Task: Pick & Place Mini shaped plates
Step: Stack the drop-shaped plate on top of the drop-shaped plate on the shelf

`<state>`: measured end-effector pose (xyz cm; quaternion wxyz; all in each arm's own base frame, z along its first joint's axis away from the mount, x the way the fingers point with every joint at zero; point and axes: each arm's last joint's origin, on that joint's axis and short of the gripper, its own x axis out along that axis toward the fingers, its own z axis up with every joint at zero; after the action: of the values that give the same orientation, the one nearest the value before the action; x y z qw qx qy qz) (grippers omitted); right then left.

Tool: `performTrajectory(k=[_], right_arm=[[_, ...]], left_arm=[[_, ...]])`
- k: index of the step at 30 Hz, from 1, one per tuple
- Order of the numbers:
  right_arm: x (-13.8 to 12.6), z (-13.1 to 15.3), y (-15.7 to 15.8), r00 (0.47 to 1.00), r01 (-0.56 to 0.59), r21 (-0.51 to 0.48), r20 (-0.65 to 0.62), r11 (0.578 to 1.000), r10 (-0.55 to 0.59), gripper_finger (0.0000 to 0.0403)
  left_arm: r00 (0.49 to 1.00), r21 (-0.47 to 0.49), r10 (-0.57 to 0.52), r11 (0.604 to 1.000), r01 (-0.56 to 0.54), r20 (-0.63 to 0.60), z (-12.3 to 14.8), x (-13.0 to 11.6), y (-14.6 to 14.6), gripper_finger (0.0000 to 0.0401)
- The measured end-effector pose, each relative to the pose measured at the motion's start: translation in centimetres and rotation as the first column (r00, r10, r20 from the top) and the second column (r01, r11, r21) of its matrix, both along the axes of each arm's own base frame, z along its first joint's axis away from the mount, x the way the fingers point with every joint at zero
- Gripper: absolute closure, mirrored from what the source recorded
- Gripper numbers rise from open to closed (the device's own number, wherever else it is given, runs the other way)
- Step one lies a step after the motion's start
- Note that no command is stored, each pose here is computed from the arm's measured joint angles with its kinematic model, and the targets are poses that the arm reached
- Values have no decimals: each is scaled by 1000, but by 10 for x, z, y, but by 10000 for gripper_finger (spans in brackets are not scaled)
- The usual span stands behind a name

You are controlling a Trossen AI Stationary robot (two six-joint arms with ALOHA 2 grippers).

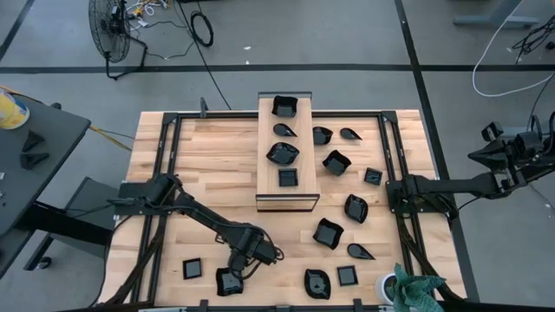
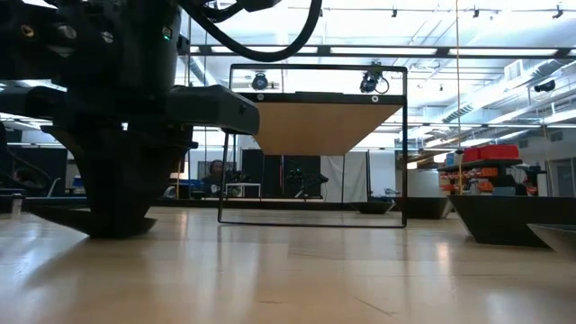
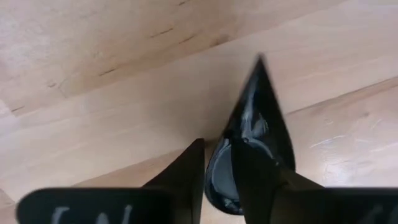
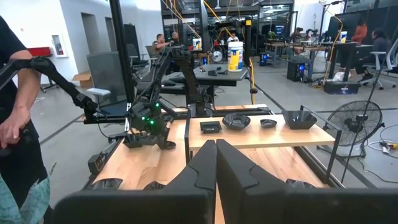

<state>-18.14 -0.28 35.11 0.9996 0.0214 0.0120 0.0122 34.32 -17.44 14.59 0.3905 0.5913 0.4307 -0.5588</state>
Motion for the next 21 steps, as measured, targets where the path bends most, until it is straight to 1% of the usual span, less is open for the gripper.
performTrajectory(k=[14,21], right_arm=[[0,0,0,1000,0,0,0,1000,0,392],[0,0,0,1000,0,0,0,1000,0,392]], left_arm=[[1000,0,0,1000,0,0,0,0,0,383],[1000,1,0,1000,0,-1,0,0,0,390]])
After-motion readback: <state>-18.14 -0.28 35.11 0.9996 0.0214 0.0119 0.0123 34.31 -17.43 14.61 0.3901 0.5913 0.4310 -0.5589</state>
